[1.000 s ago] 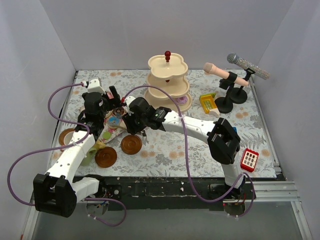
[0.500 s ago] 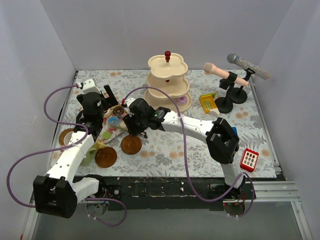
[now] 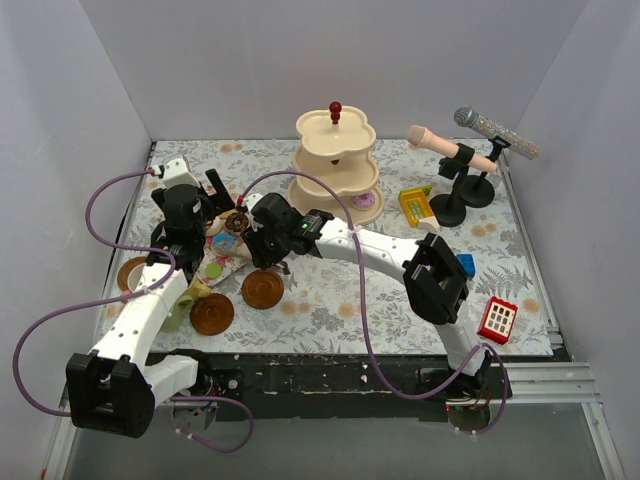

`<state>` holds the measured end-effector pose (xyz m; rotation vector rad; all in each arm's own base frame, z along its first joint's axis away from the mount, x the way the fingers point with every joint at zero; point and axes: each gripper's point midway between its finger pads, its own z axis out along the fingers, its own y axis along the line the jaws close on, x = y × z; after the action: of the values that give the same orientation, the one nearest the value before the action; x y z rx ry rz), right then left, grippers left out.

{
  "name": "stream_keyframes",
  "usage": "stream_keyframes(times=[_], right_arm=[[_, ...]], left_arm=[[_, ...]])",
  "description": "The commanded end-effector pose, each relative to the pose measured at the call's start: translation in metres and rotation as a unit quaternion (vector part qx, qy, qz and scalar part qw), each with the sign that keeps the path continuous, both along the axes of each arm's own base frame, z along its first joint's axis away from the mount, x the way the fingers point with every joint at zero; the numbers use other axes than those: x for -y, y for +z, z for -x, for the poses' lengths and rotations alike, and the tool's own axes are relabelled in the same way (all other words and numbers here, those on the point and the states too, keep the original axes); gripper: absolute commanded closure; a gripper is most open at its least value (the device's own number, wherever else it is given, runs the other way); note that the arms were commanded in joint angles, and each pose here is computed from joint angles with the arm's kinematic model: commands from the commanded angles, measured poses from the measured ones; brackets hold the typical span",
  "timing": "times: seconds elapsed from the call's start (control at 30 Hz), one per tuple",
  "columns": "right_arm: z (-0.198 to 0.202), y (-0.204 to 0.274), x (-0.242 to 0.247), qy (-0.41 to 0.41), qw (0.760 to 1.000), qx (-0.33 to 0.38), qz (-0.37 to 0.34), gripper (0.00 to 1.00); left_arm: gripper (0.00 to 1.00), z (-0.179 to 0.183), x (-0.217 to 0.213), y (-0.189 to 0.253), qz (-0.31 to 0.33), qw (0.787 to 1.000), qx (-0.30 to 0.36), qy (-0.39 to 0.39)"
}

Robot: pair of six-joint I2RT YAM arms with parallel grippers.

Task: Serve the afternoon tea
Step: Pick up the desert from the tray, then place the desert on the desert table.

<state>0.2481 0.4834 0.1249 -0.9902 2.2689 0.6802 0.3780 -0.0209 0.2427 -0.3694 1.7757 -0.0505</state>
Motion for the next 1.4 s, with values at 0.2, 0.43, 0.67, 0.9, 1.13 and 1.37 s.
stream_keyframes(times=[0.2,0.43,0.67,0.9,1.13,1.37], right_arm=[[-0.005,0.056,-0.019,0.018,0.997,0.033,-0.06,0.7],[-0.011,0.1,-0.001,-0.006,0.992,0.078,-0.094,0.72],[-0.015,0.103,0.025,-0.027,0.992,0.083,-0.087,0.73],[-0.025,0.089,0.082,-0.076,0.991,0.091,-0.055,0.73],[-0.032,0.077,0.142,-0.137,0.985,0.096,-0.029,0.73],[-0.052,0.055,0.183,-0.189,0.977,0.089,-0.03,0.73]], left_arm=[[0.02,0.003,-0.004,0.022,-0.002,1.0,0.029,0.005],[0.02,0.004,-0.005,0.022,-0.003,1.0,0.029,0.009],[0.02,0.004,-0.005,0.022,-0.003,1.0,0.028,0.009],[0.02,0.004,-0.005,0.021,-0.003,1.0,0.027,0.01],[0.02,0.003,-0.004,0.02,0.0,1.0,0.026,0.006],[0.02,0.001,0.0,0.017,0.003,1.0,0.023,-0.001]])
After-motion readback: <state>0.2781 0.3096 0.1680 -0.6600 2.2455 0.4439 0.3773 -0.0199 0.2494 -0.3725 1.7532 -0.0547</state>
